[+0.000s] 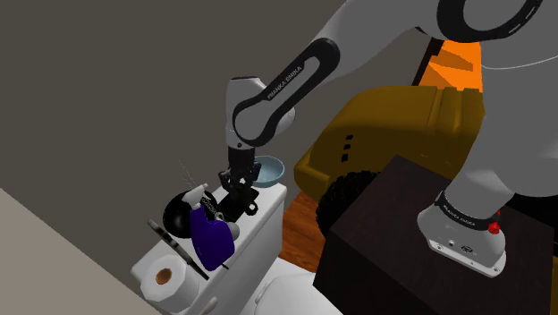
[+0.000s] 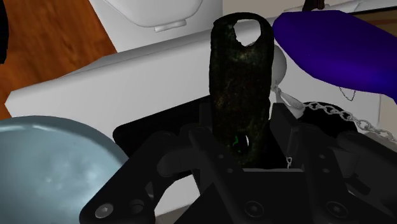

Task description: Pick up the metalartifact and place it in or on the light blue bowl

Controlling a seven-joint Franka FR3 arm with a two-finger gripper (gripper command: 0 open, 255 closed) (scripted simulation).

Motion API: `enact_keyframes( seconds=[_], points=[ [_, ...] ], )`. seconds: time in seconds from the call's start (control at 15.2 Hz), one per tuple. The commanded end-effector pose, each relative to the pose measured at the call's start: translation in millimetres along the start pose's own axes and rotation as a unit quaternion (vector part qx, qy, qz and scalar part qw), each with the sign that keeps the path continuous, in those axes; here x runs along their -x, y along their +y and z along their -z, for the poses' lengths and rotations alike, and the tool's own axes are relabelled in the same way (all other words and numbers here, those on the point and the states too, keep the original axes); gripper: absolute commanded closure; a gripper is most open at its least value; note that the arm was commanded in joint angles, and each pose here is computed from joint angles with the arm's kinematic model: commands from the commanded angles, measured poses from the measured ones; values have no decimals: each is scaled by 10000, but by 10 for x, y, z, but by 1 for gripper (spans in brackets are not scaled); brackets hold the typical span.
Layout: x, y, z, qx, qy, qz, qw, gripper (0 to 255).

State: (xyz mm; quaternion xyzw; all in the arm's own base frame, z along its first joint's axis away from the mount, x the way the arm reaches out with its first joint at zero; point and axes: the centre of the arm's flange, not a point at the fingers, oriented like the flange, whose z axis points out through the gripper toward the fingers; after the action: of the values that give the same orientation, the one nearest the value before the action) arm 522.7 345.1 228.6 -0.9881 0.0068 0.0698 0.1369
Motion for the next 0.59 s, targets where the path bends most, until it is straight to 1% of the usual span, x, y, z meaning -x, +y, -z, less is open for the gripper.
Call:
enact_keyframes(
  seconds=[0.0,0.53],
  points=[
    [15,-39,98,1,-1,0,10000,255],
    [71,-149,485,1,-1,0,10000,255]
  ],
)
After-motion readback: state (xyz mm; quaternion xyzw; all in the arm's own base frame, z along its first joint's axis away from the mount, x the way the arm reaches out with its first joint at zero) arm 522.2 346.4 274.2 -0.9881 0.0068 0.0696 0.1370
